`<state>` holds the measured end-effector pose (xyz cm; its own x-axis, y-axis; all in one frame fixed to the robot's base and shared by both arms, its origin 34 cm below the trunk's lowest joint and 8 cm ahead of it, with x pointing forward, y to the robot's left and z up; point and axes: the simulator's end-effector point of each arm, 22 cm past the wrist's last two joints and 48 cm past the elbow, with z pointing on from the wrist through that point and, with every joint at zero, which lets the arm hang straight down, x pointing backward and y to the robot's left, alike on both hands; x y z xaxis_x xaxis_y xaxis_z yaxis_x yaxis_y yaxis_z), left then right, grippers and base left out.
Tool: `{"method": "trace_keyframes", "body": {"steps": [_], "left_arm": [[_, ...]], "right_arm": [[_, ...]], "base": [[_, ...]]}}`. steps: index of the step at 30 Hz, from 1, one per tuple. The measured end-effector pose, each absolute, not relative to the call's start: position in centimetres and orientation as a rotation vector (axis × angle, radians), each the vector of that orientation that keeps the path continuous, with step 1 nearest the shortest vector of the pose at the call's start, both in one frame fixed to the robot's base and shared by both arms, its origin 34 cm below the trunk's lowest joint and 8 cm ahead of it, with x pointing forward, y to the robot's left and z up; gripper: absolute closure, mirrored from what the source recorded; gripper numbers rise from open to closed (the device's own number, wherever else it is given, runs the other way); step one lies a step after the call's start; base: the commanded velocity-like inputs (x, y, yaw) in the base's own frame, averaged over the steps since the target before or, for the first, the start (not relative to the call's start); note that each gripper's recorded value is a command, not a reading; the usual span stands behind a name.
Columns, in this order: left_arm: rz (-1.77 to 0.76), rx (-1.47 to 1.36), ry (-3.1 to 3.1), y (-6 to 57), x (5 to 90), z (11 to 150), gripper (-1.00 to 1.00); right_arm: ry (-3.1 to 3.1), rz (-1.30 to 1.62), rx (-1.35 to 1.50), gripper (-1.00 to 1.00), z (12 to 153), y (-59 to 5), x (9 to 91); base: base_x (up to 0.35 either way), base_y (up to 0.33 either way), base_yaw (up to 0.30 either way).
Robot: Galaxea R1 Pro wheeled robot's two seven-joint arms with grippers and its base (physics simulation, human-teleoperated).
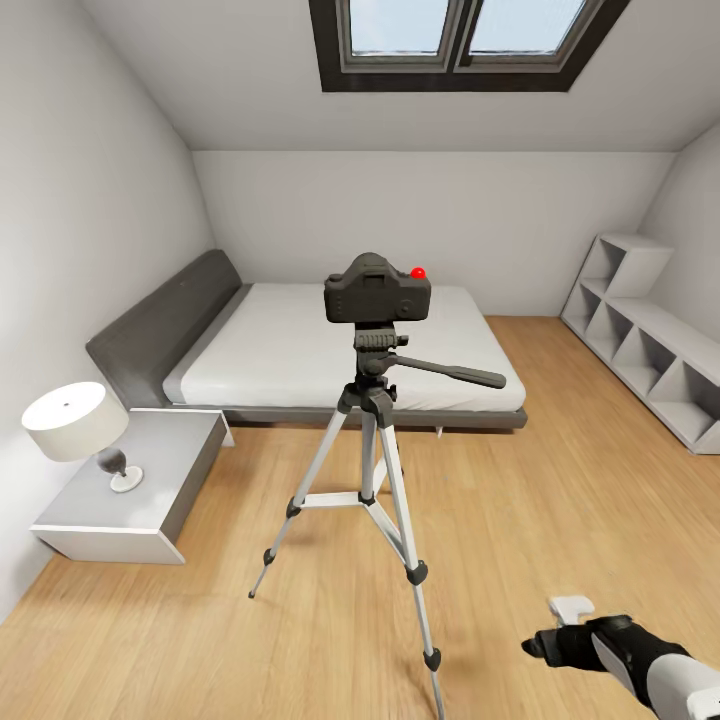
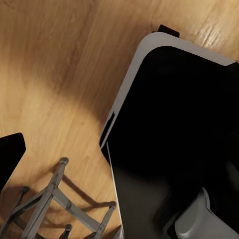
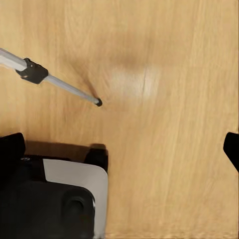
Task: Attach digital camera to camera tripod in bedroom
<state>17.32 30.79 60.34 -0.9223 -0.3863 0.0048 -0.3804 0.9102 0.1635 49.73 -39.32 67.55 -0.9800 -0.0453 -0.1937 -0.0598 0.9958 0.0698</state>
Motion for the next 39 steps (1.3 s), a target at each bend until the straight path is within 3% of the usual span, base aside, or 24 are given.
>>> {"method": "trace_keyframes", "body": {"steps": [5, 8, 13, 24, 39], "left_arm": [[-0.252, 0.613, -3.035, 30.9, 17.3, 60.3, -1.00], [-0.256, 0.622, -3.044, 31.0, 17.5, 60.3, -1.00], [-0.258, 0.625, -3.042, 31.0, 17.5, 60.4, -1.00], [-0.258, 0.624, -3.038, 30.9, 17.4, 60.4, -1.00], [-0.252, 0.618, -3.042, 30.6, 17.5, 60.3, -1.00]], "right_arm": [[2.951, 0.100, -0.060, -1.00, 66.8, -39.9, 47.8], [3.149, 0.021, 0.014, -1.00, 62.1, -38.8, 30.3], [3.129, -0.111, 0.107, -1.00, 60.8, -36.6, 22.7], [3.179, -0.159, 0.131, -1.00, 60.9, -35.2, 15.2], [3.167, -0.149, 0.303, -1.00, 60.9, -33.8, 14.1]], "base": [[0.000, 0.000, 0.000], [0.000, 0.000, 0.000], [0.000, 0.000, 0.000], [0.000, 0.000, 0.000], [0.000, 0.000, 0.000]]}}
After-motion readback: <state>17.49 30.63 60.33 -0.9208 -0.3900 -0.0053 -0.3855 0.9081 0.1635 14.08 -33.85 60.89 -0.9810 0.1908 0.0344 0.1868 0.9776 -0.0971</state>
